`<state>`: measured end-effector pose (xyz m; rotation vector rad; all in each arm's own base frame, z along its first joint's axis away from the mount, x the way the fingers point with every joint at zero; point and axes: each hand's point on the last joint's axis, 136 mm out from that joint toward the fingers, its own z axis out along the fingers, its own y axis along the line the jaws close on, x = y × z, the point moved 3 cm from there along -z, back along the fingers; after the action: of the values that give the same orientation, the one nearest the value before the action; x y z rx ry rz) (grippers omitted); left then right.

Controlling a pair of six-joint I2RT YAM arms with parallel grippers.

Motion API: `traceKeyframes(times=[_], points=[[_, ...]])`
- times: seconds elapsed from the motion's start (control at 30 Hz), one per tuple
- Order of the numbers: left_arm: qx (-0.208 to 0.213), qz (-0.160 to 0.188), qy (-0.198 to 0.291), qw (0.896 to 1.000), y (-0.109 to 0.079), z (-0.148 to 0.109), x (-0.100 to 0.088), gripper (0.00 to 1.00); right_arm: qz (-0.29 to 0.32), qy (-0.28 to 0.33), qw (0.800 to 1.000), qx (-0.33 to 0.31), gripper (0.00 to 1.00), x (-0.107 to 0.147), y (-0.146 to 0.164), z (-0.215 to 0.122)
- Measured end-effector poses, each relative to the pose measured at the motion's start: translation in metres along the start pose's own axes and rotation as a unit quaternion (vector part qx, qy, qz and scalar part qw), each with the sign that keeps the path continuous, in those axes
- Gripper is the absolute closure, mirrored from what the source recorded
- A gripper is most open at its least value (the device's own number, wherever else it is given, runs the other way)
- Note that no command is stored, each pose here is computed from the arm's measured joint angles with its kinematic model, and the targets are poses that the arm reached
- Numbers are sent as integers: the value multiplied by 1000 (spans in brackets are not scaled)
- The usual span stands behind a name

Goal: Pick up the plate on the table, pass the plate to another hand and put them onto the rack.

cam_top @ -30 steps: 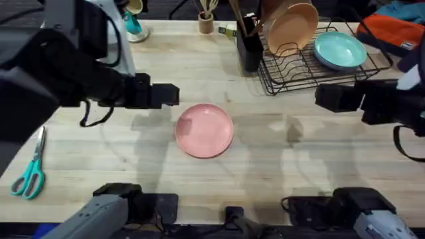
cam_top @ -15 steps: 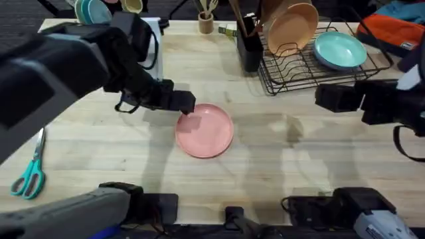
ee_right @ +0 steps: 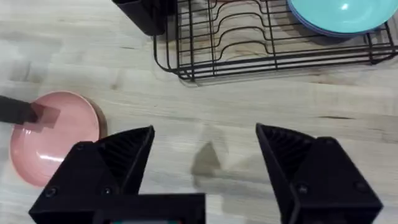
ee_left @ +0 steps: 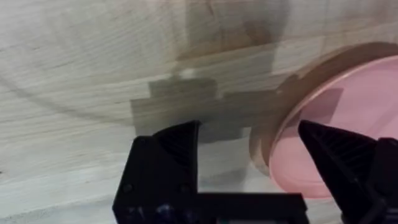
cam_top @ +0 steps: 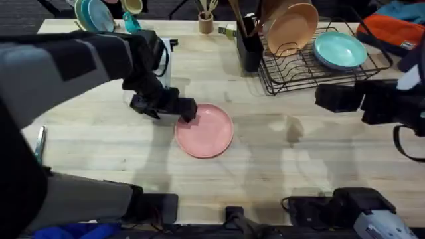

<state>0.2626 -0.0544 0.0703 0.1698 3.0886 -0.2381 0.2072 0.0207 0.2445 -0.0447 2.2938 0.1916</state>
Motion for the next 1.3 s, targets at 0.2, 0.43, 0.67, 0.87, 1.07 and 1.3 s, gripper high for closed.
traceKeyframes(times=[0.2,0.43,0.67,0.87,1.07,1.3], points=[[-4,-4,7,1000,1,2,-4,6,0,0,1000,0,6,0,0,0],[-6,-7,10,1000,2,3,-5,6,0,0,1000,0,6,0,0,0],[-30,16,15,999,-3,5,-3,6,0,0,1000,0,6,0,0,0],[-60,53,17,997,-14,8,-2,6,0,0,1000,0,6,0,0,0],[-61,65,16,996,-20,9,-3,6,0,0,1000,0,6,0,0,0],[-61,67,16,996,-21,9,-3,185,0,0,1000,0,6,0,0,0]])
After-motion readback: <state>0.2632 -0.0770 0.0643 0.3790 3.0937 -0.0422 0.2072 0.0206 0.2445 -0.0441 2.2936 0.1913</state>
